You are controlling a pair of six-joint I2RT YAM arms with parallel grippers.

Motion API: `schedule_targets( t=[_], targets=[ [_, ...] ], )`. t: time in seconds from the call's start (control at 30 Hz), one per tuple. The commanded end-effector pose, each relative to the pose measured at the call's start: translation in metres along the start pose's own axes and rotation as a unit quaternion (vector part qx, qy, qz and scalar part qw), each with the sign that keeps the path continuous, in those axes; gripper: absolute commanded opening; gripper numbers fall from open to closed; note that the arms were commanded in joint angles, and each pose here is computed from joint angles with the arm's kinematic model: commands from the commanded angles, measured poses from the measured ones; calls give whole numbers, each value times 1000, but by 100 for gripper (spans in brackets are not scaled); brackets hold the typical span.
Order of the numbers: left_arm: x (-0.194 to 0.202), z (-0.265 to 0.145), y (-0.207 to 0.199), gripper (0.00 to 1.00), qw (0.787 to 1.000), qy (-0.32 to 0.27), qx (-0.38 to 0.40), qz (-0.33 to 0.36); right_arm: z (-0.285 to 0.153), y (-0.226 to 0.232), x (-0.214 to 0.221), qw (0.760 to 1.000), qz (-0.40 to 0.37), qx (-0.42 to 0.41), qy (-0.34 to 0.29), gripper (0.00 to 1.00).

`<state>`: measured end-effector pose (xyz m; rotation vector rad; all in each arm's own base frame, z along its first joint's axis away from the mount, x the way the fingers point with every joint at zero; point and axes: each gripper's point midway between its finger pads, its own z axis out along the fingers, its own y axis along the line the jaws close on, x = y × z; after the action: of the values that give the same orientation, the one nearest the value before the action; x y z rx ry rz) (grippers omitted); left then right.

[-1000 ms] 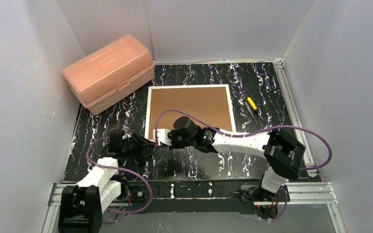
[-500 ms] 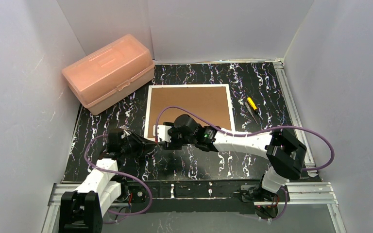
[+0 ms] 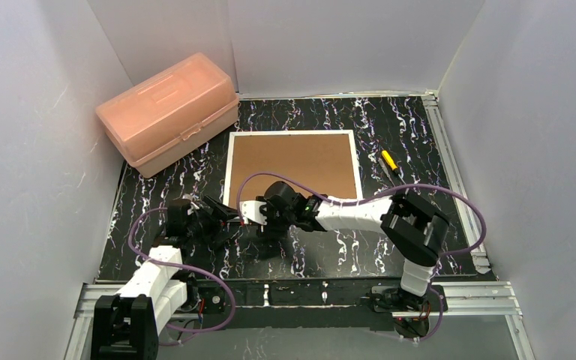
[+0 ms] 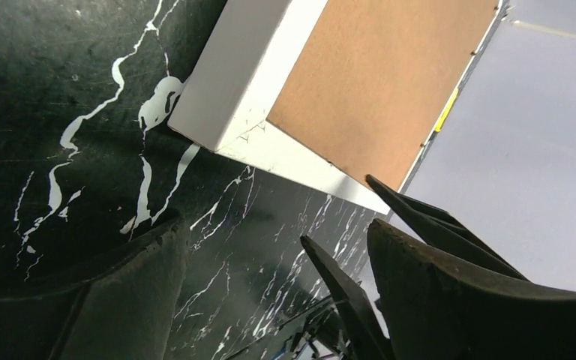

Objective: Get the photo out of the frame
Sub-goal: Turn over the photo frame at the center of the board.

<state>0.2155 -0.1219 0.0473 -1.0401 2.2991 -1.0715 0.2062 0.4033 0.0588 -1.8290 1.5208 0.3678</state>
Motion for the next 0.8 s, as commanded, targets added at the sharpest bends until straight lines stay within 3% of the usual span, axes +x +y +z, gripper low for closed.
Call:
schedule_targets(
  t=[0.0,0.23,0.37,0.63,0.67,0.77],
  targets=[
    [-5,3,9,86,1000,-25,0,-18,5,-14,-10,1000,9,-3,-18,72],
    [-18,1,16,88,997,-77,-2,-11,26,-13,2,1000,13,-23,-6,62],
    [-18,7,23,88,997,-71,-17,-15,38,-13,12,999,10,-27,16,49],
    [-30,22,14,89,997,-77,8,-11,53,-13,19,999,10,-24,28,48],
    [-31,23,14,88,997,-80,4,-10,55,-13,19,999,12,-25,27,46],
    [-37,27,15,88,996,-84,-7,-6,61,-16,18,999,12,-20,24,28]
  ],
)
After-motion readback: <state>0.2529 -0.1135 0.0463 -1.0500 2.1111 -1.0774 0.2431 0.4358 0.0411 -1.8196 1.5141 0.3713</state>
